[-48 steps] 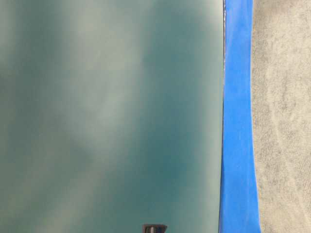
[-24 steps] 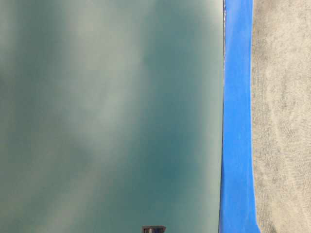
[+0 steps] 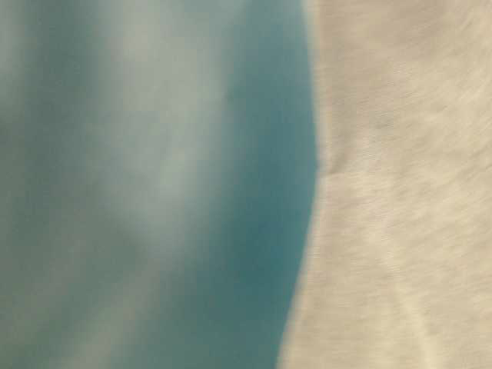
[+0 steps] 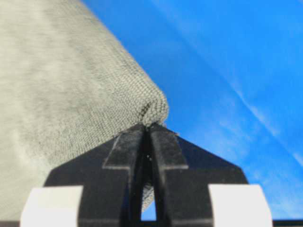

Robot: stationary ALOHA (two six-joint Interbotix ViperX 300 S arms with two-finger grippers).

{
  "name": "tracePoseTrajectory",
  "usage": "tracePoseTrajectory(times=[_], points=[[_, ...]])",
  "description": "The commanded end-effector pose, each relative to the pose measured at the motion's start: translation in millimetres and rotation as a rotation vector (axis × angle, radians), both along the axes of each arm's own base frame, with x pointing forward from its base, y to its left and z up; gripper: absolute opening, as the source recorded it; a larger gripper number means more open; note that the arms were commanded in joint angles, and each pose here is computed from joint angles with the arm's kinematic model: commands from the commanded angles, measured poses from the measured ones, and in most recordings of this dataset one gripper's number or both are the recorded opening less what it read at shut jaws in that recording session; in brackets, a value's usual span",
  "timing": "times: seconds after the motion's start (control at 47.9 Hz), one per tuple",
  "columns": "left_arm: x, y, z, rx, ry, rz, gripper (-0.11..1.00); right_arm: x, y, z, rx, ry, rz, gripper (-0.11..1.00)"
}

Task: Fold a large towel.
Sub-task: 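Grasp the folded towel's two ends with left and right grippers, then rotate the towel vertical, left gripper swinging its end toward the robot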

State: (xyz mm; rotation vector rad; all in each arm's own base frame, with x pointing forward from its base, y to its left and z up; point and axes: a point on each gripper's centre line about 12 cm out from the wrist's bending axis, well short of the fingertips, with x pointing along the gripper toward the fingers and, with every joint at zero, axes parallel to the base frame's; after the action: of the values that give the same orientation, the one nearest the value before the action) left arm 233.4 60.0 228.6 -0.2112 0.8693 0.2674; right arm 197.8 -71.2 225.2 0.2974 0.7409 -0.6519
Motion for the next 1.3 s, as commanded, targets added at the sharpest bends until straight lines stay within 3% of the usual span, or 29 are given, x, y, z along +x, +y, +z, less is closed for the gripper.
tracePoseTrajectory(times=[0.0, 0.146, 0.251, 0.397, 0.627, 0.794, 0.961, 1.149, 1.275], points=[[-7, -6, 39, 0.012, -0.107, -0.004, 0.04, 0, 16, 36, 0.002, -0.093, 0.048, 0.03], [-18, -17, 62, -0.011, -0.193, 0.000, 0.04, 2, 36, 62, 0.010, -0.168, 0.139, 0.03], [-16, -28, 66, -0.044, -0.238, -0.017, 0.04, 9, 34, 65, -0.009, -0.160, 0.138, 0.03], [0, -60, 77, -0.104, -0.370, -0.118, 0.04, 20, 10, 76, -0.098, -0.147, 0.058, 0.03], [34, -121, 91, -0.174, -0.574, -0.328, 0.04, 42, -52, 99, -0.215, -0.209, -0.078, 0.03], [71, -153, 89, -0.198, -0.605, -0.394, 0.04, 60, -98, 107, -0.259, -0.293, -0.103, 0.03], [126, -188, 93, -0.198, -0.602, -0.445, 0.04, 80, -138, 111, -0.285, -0.342, -0.113, 0.03], [184, -228, 111, -0.182, -0.622, -0.508, 0.04, 109, -162, 117, -0.307, -0.351, -0.094, 0.03], [219, -244, 112, -0.172, -0.634, -0.521, 0.04, 112, -165, 117, -0.309, -0.347, -0.097, 0.03]])
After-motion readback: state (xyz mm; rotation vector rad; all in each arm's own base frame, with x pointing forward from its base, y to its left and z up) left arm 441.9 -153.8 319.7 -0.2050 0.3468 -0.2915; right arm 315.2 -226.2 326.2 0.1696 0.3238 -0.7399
